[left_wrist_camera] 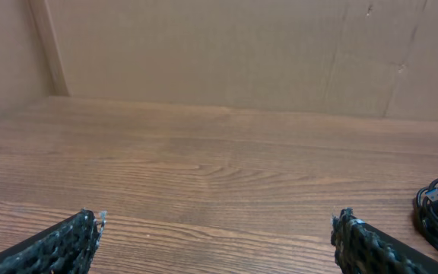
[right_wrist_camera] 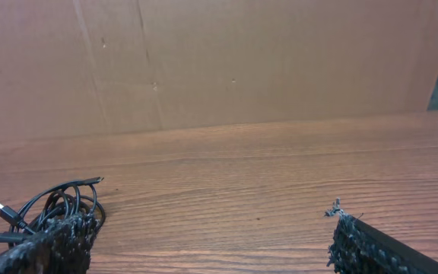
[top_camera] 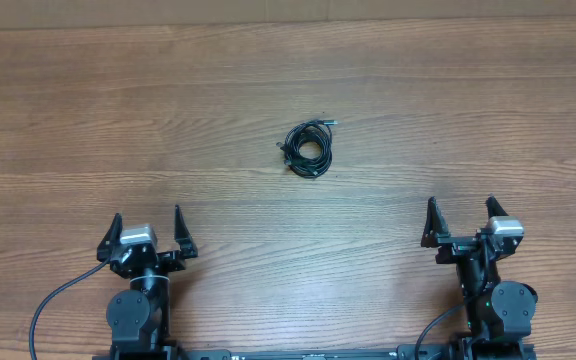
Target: Untangle cables
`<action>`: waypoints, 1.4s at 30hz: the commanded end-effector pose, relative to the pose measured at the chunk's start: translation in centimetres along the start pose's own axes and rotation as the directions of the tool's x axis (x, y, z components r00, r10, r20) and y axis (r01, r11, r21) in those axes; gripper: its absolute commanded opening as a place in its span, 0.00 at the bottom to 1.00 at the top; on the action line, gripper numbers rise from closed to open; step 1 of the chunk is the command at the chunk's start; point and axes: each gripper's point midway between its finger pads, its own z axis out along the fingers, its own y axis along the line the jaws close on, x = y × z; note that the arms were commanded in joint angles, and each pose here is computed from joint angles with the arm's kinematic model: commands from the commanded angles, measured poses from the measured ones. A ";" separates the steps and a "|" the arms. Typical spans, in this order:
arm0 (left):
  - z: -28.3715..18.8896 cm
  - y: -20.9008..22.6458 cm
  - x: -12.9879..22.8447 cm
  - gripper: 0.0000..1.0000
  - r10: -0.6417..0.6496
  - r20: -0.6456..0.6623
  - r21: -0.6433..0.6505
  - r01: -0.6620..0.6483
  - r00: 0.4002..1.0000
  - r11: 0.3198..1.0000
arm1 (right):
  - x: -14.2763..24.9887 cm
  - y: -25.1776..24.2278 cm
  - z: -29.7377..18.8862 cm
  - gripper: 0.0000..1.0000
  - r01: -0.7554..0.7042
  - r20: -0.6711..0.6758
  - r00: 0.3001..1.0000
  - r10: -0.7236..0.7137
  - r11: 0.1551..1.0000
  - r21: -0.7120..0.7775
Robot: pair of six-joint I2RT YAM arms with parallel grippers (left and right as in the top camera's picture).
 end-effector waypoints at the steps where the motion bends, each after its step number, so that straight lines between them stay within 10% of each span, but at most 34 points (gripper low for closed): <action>1: 0.0 0.0 0.0 1.00 0.022 0.005 0.004 -0.022 1.000 1.000 | 0.1 0.0 0.0 1.00 0.004 0.008 1.000 -0.004 1.000 0.003; 9: -0.3 -3.0 0.4 1.00 -0.134 -0.038 0.172 0.139 0.990 0.975 | 0.1 0.0 0.0 1.00 0.004 0.008 1.000 -0.004 1.000 0.003; 14: -4.1 -11.1 -0.1 1.00 -0.485 -0.412 0.497 0.637 0.771 0.590 | 0.1 0.0 0.0 1.00 0.004 0.008 1.000 -0.004 1.000 0.003; 18: -4.5 -11.6 -0.4 0.99 -0.572 -0.514 0.435 0.769 0.639 0.468 | 0.1 0.0 0.0 1.00 0.004 0.008 1.000 -0.004 1.000 0.003; 24: -6.8 -12.0 -8.4 1.00 -0.500 -0.135 0.748 0.419 0.855 0.515 | 0.1 0.0 0.0 1.00 0.004 0.008 1.000 -0.004 1.000 0.003; 32: -8.5 -9.6 -17.8 1.00 -0.467 0.170 0.690 0.234 0.868 0.686 | 0.1 0.0 0.0 1.00 0.004 0.008 1.000 -0.004 1.000 0.003; 42: -6.2 -12.0 -21.2 1.00 -0.154 -0.330 0.585 0.330 0.931 0.741 | 0.1 0.0 0.0 1.00 0.004 0.008 1.000 -0.004 1.000 0.004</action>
